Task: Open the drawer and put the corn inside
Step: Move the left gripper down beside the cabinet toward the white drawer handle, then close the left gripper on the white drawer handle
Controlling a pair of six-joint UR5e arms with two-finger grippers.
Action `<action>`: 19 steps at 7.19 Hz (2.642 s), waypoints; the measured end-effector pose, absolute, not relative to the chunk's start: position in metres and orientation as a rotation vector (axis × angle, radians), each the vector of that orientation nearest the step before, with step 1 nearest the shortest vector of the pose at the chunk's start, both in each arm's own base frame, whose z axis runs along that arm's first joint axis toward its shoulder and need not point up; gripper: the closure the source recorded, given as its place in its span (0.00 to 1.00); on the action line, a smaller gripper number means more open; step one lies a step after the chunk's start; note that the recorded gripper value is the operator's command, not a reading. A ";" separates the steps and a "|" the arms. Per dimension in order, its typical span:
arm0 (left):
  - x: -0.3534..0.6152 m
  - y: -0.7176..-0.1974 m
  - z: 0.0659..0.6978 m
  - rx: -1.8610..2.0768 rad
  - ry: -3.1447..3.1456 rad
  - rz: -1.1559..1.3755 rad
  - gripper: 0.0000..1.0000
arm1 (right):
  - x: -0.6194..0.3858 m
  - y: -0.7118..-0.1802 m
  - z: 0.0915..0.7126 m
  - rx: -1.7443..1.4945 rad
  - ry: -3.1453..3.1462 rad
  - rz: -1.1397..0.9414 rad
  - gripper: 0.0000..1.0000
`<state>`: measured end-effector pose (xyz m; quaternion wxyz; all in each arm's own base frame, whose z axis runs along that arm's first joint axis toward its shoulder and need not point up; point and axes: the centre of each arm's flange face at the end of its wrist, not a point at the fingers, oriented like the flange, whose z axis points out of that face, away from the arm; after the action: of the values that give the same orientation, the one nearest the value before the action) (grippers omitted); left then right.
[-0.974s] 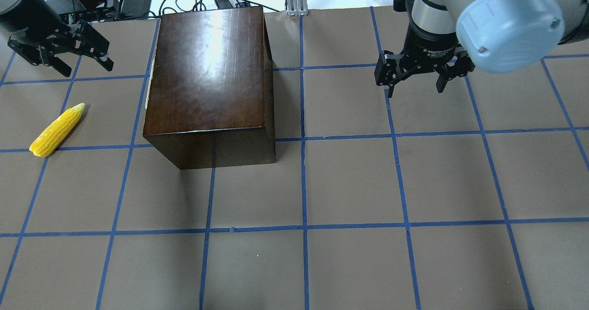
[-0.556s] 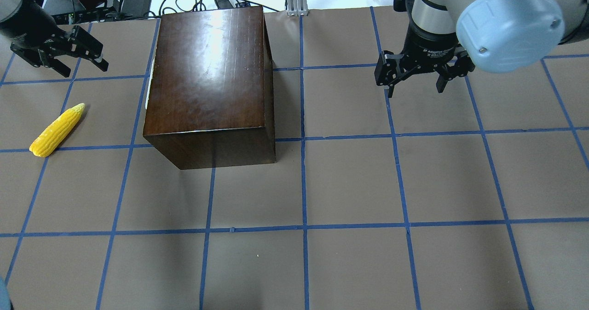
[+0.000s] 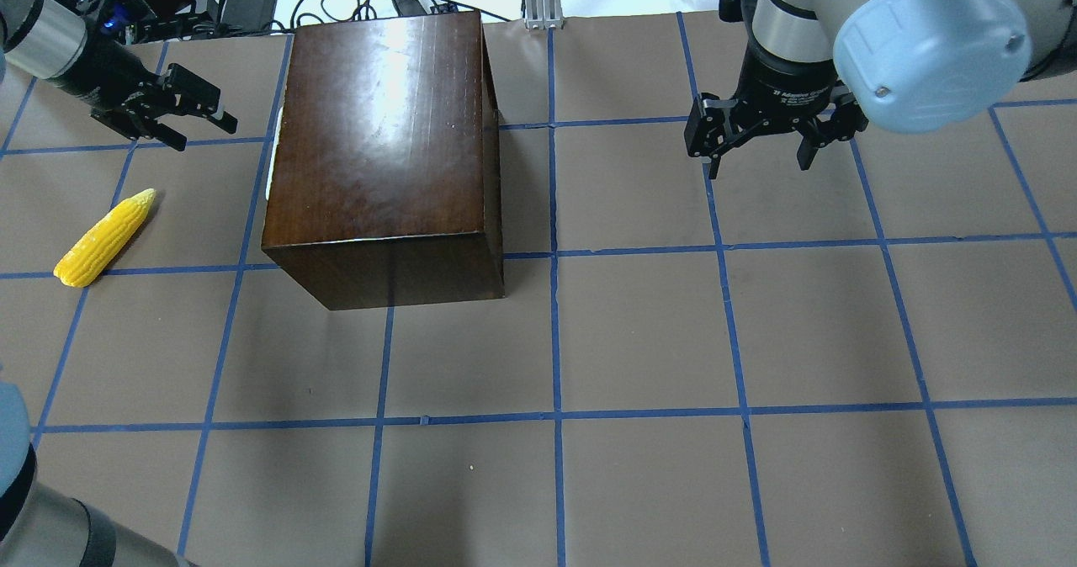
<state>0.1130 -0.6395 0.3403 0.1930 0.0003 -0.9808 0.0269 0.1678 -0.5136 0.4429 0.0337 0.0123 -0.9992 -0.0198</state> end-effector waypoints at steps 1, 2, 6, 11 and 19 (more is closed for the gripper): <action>0.113 -0.643 0.329 0.003 -2.737 0.065 0.00 | 0.168 -0.513 0.443 0.038 -3.074 -0.061 0.00; 0.113 -0.646 0.320 -0.004 -2.727 0.055 0.00 | 0.168 -0.513 0.443 0.038 -3.074 -0.060 0.00; 0.102 -0.655 0.291 -0.041 -2.651 0.038 0.00 | 0.168 -0.513 0.443 0.038 -3.074 -0.062 0.00; 0.098 -0.659 0.266 -0.044 -2.629 -0.013 0.00 | 0.168 -0.514 0.443 0.038 -3.074 -0.061 0.00; 0.108 -0.661 0.257 -0.063 -2.633 -0.032 0.00 | 0.168 -0.514 0.443 0.038 -3.073 -0.062 0.00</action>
<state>0.1080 -0.6607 0.2571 0.2509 -0.0230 -0.9677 -0.0117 0.1678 -0.5136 0.4427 0.0336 0.0123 -0.9992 -0.0203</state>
